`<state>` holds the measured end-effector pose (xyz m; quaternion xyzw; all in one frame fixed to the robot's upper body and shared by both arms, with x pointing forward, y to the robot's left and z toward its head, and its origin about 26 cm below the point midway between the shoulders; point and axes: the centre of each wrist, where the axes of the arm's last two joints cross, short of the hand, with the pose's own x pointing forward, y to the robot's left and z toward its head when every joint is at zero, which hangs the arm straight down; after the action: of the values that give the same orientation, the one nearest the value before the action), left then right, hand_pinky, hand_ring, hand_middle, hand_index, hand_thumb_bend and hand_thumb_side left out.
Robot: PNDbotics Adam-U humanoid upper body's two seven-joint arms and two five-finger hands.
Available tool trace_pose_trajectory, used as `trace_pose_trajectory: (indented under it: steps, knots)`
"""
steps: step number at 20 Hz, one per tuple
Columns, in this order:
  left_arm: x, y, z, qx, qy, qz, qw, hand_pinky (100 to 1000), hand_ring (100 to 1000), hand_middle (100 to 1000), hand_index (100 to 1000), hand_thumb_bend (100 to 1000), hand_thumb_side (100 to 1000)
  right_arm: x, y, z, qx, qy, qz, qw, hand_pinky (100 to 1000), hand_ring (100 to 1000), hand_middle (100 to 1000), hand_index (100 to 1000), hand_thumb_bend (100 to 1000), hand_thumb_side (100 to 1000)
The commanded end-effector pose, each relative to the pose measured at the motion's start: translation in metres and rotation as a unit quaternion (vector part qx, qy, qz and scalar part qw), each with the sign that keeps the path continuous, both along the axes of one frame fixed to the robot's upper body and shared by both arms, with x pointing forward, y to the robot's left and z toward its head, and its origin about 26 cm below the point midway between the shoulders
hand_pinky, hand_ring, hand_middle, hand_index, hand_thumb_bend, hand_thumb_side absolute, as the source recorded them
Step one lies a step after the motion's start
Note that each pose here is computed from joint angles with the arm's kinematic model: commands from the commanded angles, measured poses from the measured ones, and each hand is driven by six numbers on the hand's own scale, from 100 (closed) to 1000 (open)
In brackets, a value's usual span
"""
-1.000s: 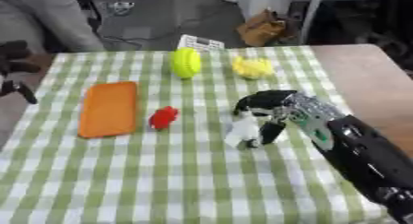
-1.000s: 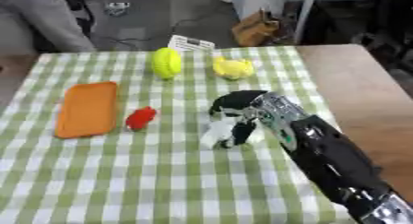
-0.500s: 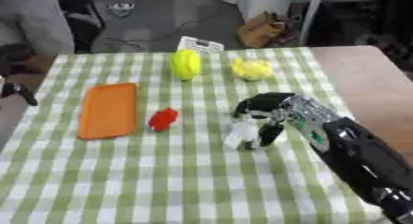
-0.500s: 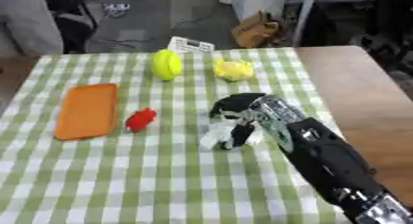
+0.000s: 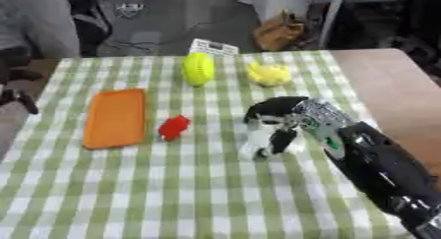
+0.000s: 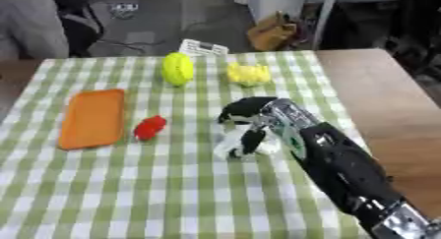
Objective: Pick up objects on the table and place them in the box.
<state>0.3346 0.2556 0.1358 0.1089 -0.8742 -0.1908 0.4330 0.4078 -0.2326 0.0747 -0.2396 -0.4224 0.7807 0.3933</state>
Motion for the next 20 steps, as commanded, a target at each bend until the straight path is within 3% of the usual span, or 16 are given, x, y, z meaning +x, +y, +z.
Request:
trace_pose_trajectory:
  steps: [1,20]
  knots:
    - [0.001,-0.002,0.008,0.000,-0.013,-0.007,1.000,334,687,831,799,118,1000,0.006,0.001,0.012,0.000,-0.016,0.001,1.000,736,846,870,925,545,328]
    - [0.001,-0.002,0.008,0.000,-0.013,-0.007,1.000,333,688,832,799,117,1000,0.010,-0.015,0.002,-0.011,-0.004,-0.029,1.000,731,839,866,924,537,310]
